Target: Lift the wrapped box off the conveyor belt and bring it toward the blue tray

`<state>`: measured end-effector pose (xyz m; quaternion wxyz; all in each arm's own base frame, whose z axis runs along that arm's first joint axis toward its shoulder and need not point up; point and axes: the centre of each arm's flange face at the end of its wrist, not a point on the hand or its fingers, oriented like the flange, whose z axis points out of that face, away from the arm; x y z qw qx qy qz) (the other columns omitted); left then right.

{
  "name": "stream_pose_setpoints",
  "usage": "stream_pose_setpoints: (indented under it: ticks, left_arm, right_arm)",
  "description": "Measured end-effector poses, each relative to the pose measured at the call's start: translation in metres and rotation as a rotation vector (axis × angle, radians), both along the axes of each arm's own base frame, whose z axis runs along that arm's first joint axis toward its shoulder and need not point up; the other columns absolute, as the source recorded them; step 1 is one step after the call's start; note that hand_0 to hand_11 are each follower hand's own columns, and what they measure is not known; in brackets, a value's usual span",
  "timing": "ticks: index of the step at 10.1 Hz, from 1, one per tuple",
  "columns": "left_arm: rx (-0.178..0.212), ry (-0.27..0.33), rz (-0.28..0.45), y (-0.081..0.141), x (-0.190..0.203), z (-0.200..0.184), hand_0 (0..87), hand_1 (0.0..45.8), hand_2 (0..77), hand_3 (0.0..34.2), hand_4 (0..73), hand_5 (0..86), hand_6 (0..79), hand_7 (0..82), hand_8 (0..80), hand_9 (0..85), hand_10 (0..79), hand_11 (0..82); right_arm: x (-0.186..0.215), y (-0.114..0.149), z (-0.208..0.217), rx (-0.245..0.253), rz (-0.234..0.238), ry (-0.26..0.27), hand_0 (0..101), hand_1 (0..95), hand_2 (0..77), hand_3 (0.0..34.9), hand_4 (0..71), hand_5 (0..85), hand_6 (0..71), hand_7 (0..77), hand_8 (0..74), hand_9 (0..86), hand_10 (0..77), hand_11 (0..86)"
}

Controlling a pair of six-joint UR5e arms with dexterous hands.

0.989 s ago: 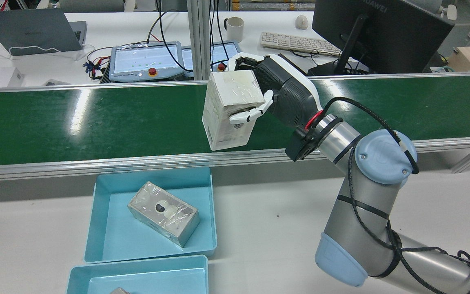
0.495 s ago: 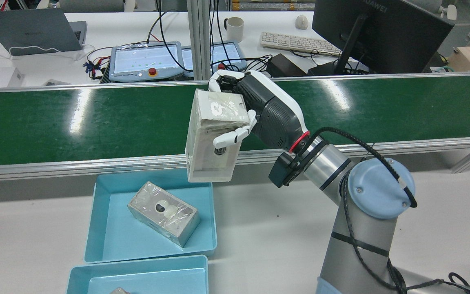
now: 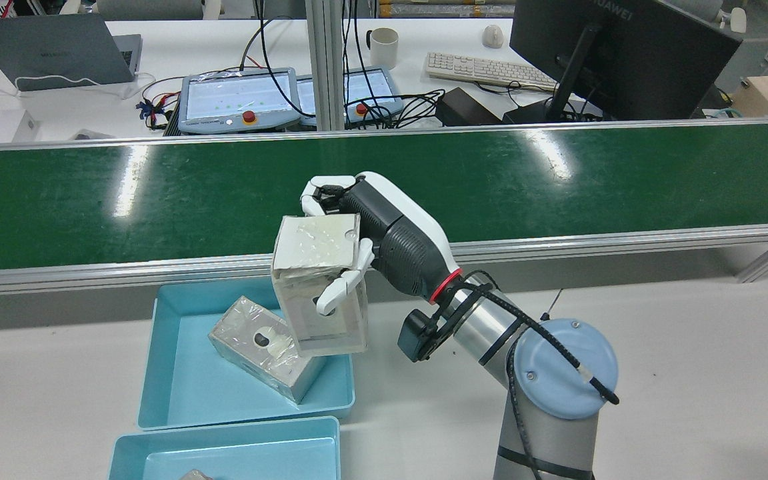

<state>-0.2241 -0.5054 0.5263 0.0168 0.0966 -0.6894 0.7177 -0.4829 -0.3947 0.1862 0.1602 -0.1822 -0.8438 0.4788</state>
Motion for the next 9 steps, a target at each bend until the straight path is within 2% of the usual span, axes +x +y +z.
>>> stream_pose_setpoints:
  ticks: [1, 2, 3, 4, 5, 6, 7, 8, 9]
  left_arm:
    - [0.000, 0.000, 0.000, 0.000, 0.000, 0.000, 0.0, 0.0, 0.5, 0.0, 0.0, 1.1, 0.0, 0.0, 0.0, 0.0, 0.5, 0.0]
    - [0.000, 0.000, 0.000, 0.000, 0.000, 0.000, 0.0, 0.0, 0.5, 0.0, 0.0, 1.1, 0.0, 0.0, 0.0, 0.0, 0.5, 0.0]
    - [0.000, 0.000, 0.000, 0.000, 0.000, 0.000, 0.0, 0.0, 0.5, 0.0, 0.0, 1.1, 0.0, 0.0, 0.0, 0.0, 0.5, 0.0]
    - [0.000, 0.000, 0.000, 0.000, 0.000, 0.000, 0.0, 0.0, 0.5, 0.0, 0.0, 1.1, 0.0, 0.0, 0.0, 0.0, 0.0, 0.0]
    - [0.000, 0.000, 0.000, 0.000, 0.000, 0.000, 0.0, 0.0, 0.5, 0.0, 0.0, 1.1, 0.0, 0.0, 0.0, 0.0, 0.5, 0.0]
    - [0.000, 0.000, 0.000, 0.000, 0.000, 0.000, 0.0, 0.0, 0.5, 0.0, 0.0, 1.1, 0.0, 0.0, 0.0, 0.0, 0.5, 0.0]
    - [0.000, 0.000, 0.000, 0.000, 0.000, 0.000, 0.0, 0.0, 0.5, 0.0, 0.0, 1.1, 0.0, 0.0, 0.0, 0.0, 0.5, 0.0]
    - [0.000, 0.000, 0.000, 0.000, 0.000, 0.000, 0.0, 0.0, 1.1, 0.0, 0.0, 1.1, 0.0, 0.0, 0.0, 0.0, 0.5, 0.0]
    - [0.000, 0.000, 0.000, 0.000, 0.000, 0.000, 0.0, 0.0, 1.1, 0.0, 0.0, 1.1, 0.0, 0.0, 0.0, 0.0, 0.5, 0.0]
  right_arm:
    - [-0.006, 0.003, 0.000, 0.001, -0.009, 0.000, 50, 0.5, 13.6, 2.3, 31.1, 82.9, 54.5, 77.4, 47.5, 81.3, 47.5, 86.2]
    - [-0.010, 0.006, 0.000, 0.002, -0.015, 0.001, 50, 7.1, 16.4, 10.2, 13.6, 33.8, 39.8, 77.4, 30.0, 36.0, 29.5, 81.8]
    - [-0.014, 0.008, 0.001, 0.002, -0.022, 0.004, 50, 7.1, 16.4, 10.2, 13.6, 33.8, 39.8, 77.4, 30.0, 36.0, 29.5, 81.8]
    - [-0.018, 0.010, -0.001, 0.006, -0.034, 0.006, 47, 14.7, 19.1, 17.0, 12.5, 28.4, 22.9, 77.4, 7.6, 15.3, 5.5, 24.0]
    - [-0.023, 0.013, -0.004, 0.011, -0.046, 0.005, 47, 15.3, 19.1, 20.6, 12.5, 28.4, 13.6, 77.4, 0.0, 4.4, 0.0, 9.8]
    - [-0.026, 0.014, -0.008, 0.015, -0.053, 0.003, 47, 16.9, 17.5, 23.3, 13.1, 28.4, 3.8, 51.3, 0.0, 2.2, 0.0, 1.6]
    - [-0.027, 0.015, -0.013, 0.020, -0.057, -0.003, 47, 16.9, 17.5, 23.3, 13.1, 28.4, 3.8, 51.3, 0.0, 2.2, 0.0, 1.6]
    - [-0.028, 0.015, -0.020, 0.024, -0.060, -0.012, 47, 13.6, 18.5, 30.7, 13.1, 28.9, 6.0, 0.0, 0.0, 4.4, 0.0, 1.1]
    - [-0.028, 0.016, -0.025, 0.028, -0.061, -0.019, 47, 13.6, 18.5, 30.7, 13.1, 28.9, 5.4, 9.3, 0.0, 4.4, 0.0, 1.1]
